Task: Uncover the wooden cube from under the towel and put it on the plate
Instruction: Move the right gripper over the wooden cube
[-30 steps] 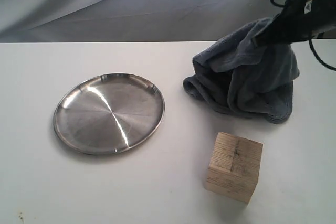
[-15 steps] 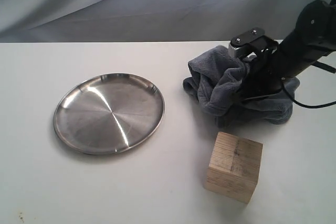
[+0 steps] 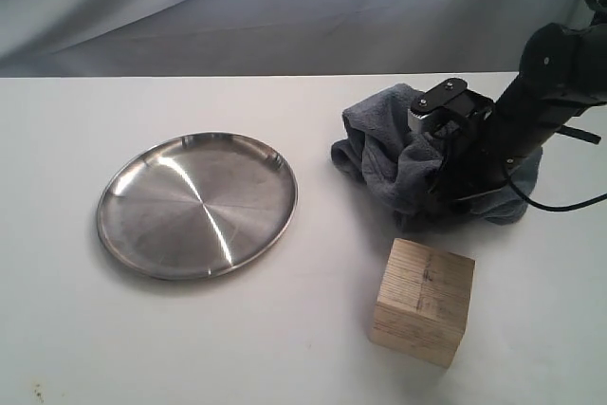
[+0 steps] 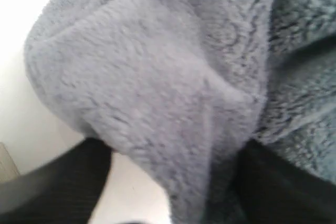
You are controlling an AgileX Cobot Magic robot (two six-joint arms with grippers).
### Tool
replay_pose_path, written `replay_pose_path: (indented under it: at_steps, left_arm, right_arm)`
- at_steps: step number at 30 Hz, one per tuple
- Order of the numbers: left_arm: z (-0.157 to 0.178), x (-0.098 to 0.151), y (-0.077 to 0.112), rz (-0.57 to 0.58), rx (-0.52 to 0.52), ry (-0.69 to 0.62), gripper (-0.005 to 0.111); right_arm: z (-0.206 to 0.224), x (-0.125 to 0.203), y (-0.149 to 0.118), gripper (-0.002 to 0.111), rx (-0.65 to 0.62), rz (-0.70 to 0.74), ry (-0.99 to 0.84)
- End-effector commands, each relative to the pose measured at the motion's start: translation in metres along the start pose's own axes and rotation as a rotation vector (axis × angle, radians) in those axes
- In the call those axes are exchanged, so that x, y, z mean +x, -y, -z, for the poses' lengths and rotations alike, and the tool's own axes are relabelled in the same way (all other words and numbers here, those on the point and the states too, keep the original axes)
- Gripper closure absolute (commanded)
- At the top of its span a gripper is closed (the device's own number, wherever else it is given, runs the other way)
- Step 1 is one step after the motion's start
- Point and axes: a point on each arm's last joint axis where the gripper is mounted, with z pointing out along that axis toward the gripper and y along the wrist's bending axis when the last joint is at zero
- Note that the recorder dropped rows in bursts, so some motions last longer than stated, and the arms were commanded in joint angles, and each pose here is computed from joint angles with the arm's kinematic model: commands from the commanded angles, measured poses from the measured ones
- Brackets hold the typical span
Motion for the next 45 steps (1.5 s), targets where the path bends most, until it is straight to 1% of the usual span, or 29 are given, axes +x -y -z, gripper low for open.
replay_pose_path:
  at_steps: [1,3,7,9,21,27,29,31,32,33,34,36,39,40,41,43,44,45]
  left_arm:
    - [0.0,0.0,0.0,0.007,0.003,0.011,0.107]
    - [0.0,0.0,0.0,0.007,0.003,0.011,0.107]
    - [0.0,0.0,0.0,0.007,0.003,0.011,0.107]
    - [0.0,0.0,0.0,0.007,0.003,0.011,0.107]
    - [0.0,0.0,0.0,0.007,0.003,0.011,0.107]
    - [0.0,0.0,0.0,0.007,0.003,0.011,0.107]
    - [0.0,0.0,0.0,0.007,0.003,0.011,0.107]
    - [0.0,0.0,0.0,0.007,0.003,0.011,0.107]
    - [0.0,0.0,0.0,0.007,0.003,0.011,0.107]
    - [0.0,0.0,0.0,0.007,0.003,0.011,0.107]
    - [0.0,0.0,0.0,0.007,0.003,0.011,0.107]
    - [0.0,0.0,0.0,0.007,0.003,0.011,0.107]
    - [0.0,0.0,0.0,0.007,0.003,0.011,0.107]
    - [0.0,0.0,0.0,0.007,0.003,0.011,0.107]
    - [0.0,0.0,0.0,0.007,0.003,0.011,0.107]
    - [0.0,0.0,0.0,0.007,0.003,0.011,0.107]
    - [0.0,0.0,0.0,0.007,0.003,0.011,0.107]
    - [0.0,0.0,0.0,0.007,0.003,0.011,0.107]
  right_arm:
    - [0.003,0.001,-0.008,0.004,-0.068,-0.017,-0.031]
    - [0.007,0.003,-0.013,0.004,-0.09,0.009,-0.066]
    - [0.016,0.001,-0.023,0.004,-0.105,0.053,-0.074]
    - [0.027,-0.002,-0.028,0.004,-0.094,0.073,-0.053]
    - [0.081,-0.006,-0.033,0.004,-0.014,0.11,0.071]
    - [0.098,-0.005,-0.039,0.004,-0.029,0.099,0.103]
    - [0.102,-0.003,-0.044,0.005,-0.064,0.1,0.102]
    - [0.103,-0.002,-0.047,0.021,-0.104,0.127,0.088]
    - [0.103,0.0,-0.051,0.043,-0.141,0.157,0.075]
    - [0.103,0.001,-0.053,0.054,-0.165,0.165,0.066]
    - [0.104,0.004,-0.058,0.079,-0.226,0.16,0.04]
    - [0.107,0.006,-0.067,0.108,-0.331,0.155,0.021]
    - [0.11,0.005,-0.075,0.108,-0.421,0.128,0.041]
    - [0.112,0.002,-0.078,0.108,-0.458,0.133,0.078]
    - [0.115,0.001,-0.082,0.108,-0.46,0.174,0.093]
    - [0.127,0.002,-0.097,0.108,-0.418,0.287,0.094]
    - [0.138,0.003,-0.114,0.108,-0.38,0.376,0.088]
    - [0.143,0.005,-0.122,0.108,-0.355,0.415,0.079]
